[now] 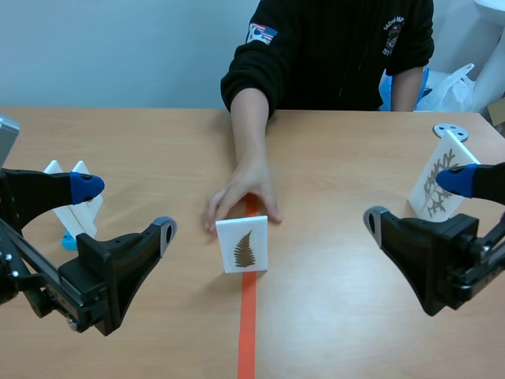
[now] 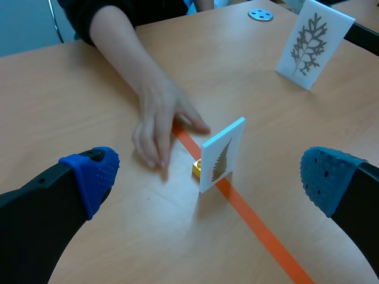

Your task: Sort the leaf by its shape. The table is split by an orange tape line. A compound leaf with several leaflets goes to the left side, a simple leaf with one blade goes to the right side. Return to the home posture when a red brick is placed on the table.

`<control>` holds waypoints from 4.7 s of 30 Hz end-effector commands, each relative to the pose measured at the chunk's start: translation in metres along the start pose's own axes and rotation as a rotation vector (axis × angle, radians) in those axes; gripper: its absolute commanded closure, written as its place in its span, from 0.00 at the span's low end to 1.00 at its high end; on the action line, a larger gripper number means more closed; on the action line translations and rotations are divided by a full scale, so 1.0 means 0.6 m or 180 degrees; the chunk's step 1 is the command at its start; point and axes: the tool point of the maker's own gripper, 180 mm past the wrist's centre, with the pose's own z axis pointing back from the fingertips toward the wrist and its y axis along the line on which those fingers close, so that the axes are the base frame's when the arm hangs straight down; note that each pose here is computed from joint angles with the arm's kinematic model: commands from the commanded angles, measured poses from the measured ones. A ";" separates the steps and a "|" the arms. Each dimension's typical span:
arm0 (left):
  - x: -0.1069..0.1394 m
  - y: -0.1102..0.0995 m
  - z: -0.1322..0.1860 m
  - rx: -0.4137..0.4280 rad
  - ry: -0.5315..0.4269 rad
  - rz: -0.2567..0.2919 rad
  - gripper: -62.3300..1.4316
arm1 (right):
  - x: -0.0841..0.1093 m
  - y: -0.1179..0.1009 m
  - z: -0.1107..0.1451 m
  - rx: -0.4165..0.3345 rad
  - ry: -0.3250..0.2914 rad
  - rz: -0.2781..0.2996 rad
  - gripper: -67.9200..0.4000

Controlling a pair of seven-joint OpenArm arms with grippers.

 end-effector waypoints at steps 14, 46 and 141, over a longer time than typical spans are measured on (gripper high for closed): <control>0.009 0.000 -0.001 -0.0003 -0.0079 0.0000 0.00 | -0.035 -0.019 -0.095 0.0169 -0.0047 0.0271 0.01; 0.009 0.000 -0.001 -0.0003 -0.0079 -0.0001 0.00 | -0.171 0.155 -0.296 0.1045 0.0310 0.0860 0.19; 0.009 0.000 -0.001 -0.0003 -0.0077 -0.0011 0.00 | -0.175 -0.269 -0.142 -0.1602 0.0102 -0.0345 0.94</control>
